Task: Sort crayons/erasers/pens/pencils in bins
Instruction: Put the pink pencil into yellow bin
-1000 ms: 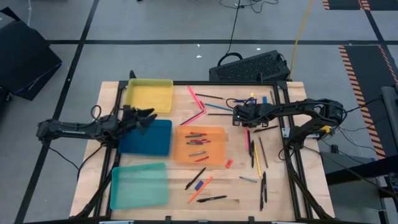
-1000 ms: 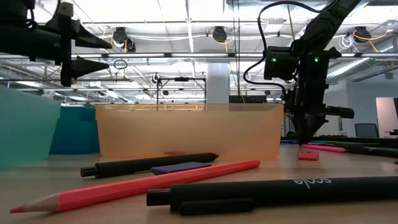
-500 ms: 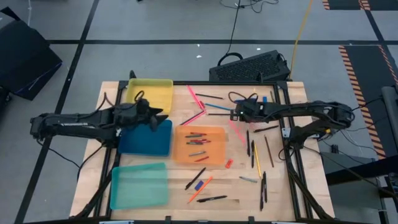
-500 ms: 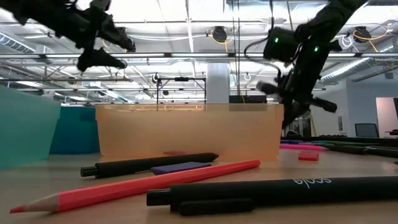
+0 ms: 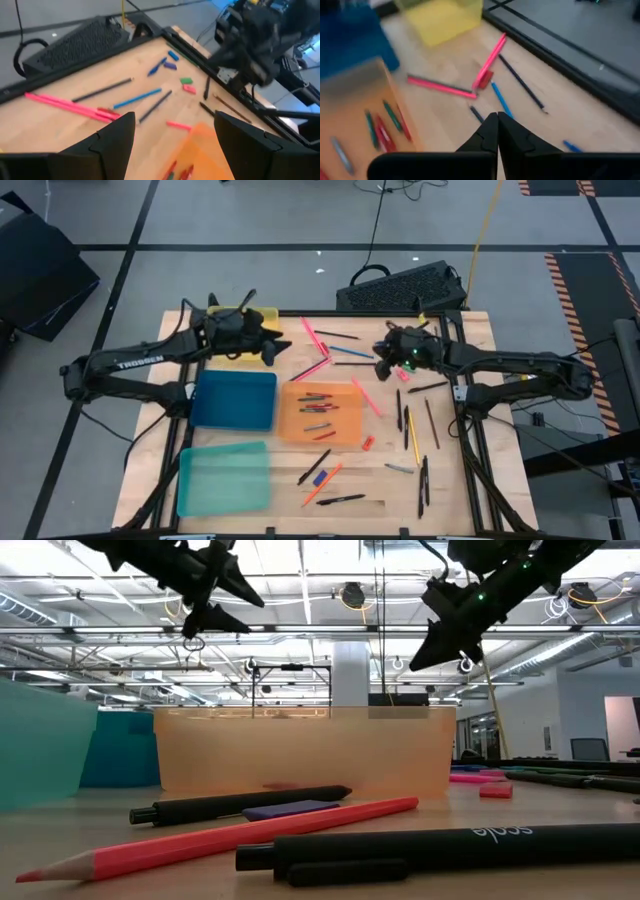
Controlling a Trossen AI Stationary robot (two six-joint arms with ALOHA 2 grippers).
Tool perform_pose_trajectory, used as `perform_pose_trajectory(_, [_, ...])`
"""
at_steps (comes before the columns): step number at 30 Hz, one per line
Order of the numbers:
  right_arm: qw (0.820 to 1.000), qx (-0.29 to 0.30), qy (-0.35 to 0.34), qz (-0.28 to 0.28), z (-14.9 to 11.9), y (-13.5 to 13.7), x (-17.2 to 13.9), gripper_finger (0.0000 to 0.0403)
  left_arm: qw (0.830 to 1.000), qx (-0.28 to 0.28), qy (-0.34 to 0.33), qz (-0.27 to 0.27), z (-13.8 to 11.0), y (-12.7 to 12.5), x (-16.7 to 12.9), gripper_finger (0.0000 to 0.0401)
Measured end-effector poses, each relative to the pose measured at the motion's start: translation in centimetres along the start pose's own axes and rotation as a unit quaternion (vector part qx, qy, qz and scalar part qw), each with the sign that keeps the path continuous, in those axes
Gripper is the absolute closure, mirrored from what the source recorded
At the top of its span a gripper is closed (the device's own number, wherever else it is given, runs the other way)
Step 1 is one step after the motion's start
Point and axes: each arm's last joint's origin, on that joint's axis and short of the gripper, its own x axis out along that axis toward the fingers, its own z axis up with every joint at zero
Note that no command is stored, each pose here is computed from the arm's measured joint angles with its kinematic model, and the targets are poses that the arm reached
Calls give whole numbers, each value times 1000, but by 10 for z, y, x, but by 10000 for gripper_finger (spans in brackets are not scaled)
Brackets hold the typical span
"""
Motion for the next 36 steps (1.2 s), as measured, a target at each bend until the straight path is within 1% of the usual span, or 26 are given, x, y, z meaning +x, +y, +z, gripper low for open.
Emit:
perform_pose_trajectory(2, [999,-39,10,8,-3,5,-1,398,1000,-6,-12,-2,6,-1,-3,128])
perform_pose_trajectory(4, [998,-53,29,20,-8,12,-3,384,1000,-6,-19,-14,11,-3,-7,128])
perform_pose_trajectory(7, [997,-37,59,39,-18,24,-7,352,998,25,-19,-46,15,-6,-13,128])
perform_pose_trajectory(10, [992,-35,87,86,-28,44,-15,317,998,38,-1,-53,12,-5,-15,128])
perform_pose_trajectory(11, [989,-48,93,102,-32,52,-19,307,998,40,3,-51,11,-5,-16,128])
perform_pose_trajectory(13, [982,-92,107,125,-43,69,-25,288,998,40,9,-48,10,-4,-16,128])
perform_pose_trajectory(15, [973,-135,123,140,-60,81,-29,276,998,41,15,-36,8,-3,-15,128])
perform_pose_trajectory(17, [971,-145,134,132,-79,89,-30,268,998,47,12,-26,8,-2,-15,128])
perform_pose_trajectory(20, [979,-122,124,106,-106,91,-25,261,998,55,11,-23,8,-2,-15,128])
perform_pose_trajectory(23, [988,-105,76,86,-124,89,-15,253,998,59,6,-20,9,-2,-16,128])
perform_pose_trajectory(26, [988,-141,35,60,-137,84,-2,242,997,75,0,-9,9,-2,-15,128])
perform_pose_trajectory(28, [985,-161,35,45,-147,78,10,238,997,82,-12,4,11,-1,-15,128])
perform_pose_trajectory(30, [985,-157,47,51,-156,73,22,237,996,82,-31,11,14,-2,-15,128])
perform_pose_trajectory(32, [986,-140,58,64,-163,72,31,239,995,82,-49,6,17,-3,-15,128])
perform_pose_trajectory(34, [988,-123,56,78,-165,73,37,246,994,82,-66,-2,20,-5,-16,128])
perform_pose_trajectory(36, [990,-107,53,75,-168,74,43,254,994,78,-76,-7,22,-7,-16,128])
